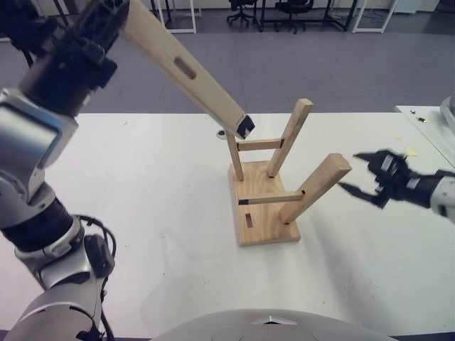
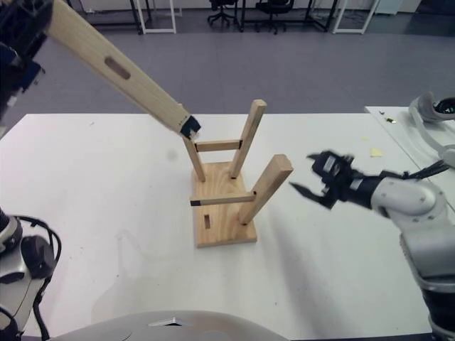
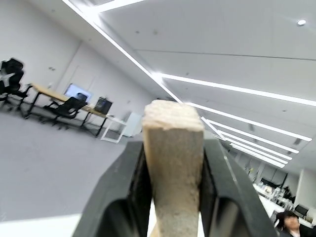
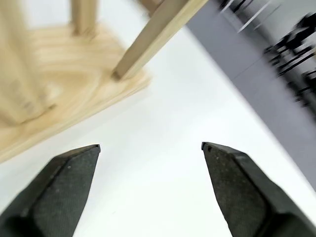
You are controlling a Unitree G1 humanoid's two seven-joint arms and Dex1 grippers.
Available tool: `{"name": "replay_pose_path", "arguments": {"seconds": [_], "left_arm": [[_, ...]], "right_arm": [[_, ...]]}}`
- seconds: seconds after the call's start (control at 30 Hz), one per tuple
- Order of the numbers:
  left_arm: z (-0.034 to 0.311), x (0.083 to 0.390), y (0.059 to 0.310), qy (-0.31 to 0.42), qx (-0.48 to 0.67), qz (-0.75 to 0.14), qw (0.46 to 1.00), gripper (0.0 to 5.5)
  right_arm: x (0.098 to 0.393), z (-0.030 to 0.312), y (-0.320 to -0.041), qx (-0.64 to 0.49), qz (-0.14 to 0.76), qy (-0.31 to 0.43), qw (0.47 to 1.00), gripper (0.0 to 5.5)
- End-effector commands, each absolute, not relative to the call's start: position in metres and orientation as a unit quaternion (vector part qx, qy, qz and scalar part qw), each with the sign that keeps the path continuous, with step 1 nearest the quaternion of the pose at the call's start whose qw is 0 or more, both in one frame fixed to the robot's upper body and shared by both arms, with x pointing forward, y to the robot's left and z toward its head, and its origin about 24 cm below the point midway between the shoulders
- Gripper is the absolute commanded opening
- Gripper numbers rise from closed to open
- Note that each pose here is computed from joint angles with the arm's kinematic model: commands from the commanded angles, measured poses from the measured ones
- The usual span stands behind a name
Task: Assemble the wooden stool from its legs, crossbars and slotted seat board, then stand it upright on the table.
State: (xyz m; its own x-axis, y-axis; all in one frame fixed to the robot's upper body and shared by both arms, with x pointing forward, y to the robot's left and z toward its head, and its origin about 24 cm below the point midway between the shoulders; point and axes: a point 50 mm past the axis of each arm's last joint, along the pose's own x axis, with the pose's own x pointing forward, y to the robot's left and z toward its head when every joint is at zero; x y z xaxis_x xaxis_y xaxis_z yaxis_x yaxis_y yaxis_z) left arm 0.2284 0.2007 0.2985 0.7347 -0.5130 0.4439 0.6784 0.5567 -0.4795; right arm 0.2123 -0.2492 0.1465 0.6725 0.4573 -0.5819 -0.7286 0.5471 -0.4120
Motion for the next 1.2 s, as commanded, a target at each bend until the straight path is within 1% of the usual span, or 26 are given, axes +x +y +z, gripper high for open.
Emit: {"name": "replay_pose_path", "arguments": {"seconds": [0.03, 0.17, 0.23, 0.37, 0.43, 0.6, 0.73, 0.83, 0.9, 1.0, 1.2], "left_arm": [[0.255, 0.22, 0.196, -0.04, -0.289, -0.306, 0.906, 1.02], [0.204, 0.217, 0.196, 0.045, -0.29, -0.241, 0.925, 1.02], [0.188, 0.217, 0.194, 0.056, -0.311, -0.215, 0.924, 1.02], [0.173, 0.217, 0.194, 0.061, -0.337, -0.172, 0.924, 1.02], [0.169, 0.219, 0.196, 0.062, -0.332, -0.15, 0.929, 1.02], [0.16, 0.223, 0.196, 0.055, -0.328, -0.095, 0.938, 1.02], [0.156, 0.229, 0.199, 0.031, -0.344, -0.043, 0.938, 1.02], [0.147, 0.228, 0.193, 0.038, -0.352, -0.022, 0.935, 1.02], [0.143, 0.227, 0.195, 0.037, -0.336, -0.005, 0.941, 1.02], [0.14, 0.228, 0.192, 0.036, -0.323, -0.001, 0.946, 1.02], [0.143, 0.225, 0.169, 0.026, -0.207, -0.046, 0.977, 1.02]], "right_arm": [[0.191, 0.095, -0.235, -0.32, 0.417, 0.292, 0.799, 3.84], [0.178, 0.066, -0.218, -0.263, 0.485, 0.338, 0.763, 3.84], [0.183, 0.058, -0.209, -0.241, 0.49, 0.329, 0.771, 3.84], [0.206, 0.039, -0.192, -0.209, 0.478, 0.297, 0.8, 3.84], [0.218, 0.034, -0.178, -0.203, 0.479, 0.273, 0.809, 3.84], [0.233, 0.033, -0.159, -0.182, 0.482, 0.233, 0.825, 3.84], [0.235, 0.033, -0.151, -0.178, 0.49, 0.22, 0.824, 3.84], [0.236, 0.039, -0.144, -0.163, 0.498, 0.201, 0.828, 3.84], [0.237, 0.041, -0.139, -0.161, 0.503, 0.193, 0.827, 3.84], [0.235, 0.041, -0.137, -0.16, 0.503, 0.191, 0.827, 3.84], [0.231, 0.044, -0.135, -0.165, 0.506, 0.191, 0.825, 3.84]]}}
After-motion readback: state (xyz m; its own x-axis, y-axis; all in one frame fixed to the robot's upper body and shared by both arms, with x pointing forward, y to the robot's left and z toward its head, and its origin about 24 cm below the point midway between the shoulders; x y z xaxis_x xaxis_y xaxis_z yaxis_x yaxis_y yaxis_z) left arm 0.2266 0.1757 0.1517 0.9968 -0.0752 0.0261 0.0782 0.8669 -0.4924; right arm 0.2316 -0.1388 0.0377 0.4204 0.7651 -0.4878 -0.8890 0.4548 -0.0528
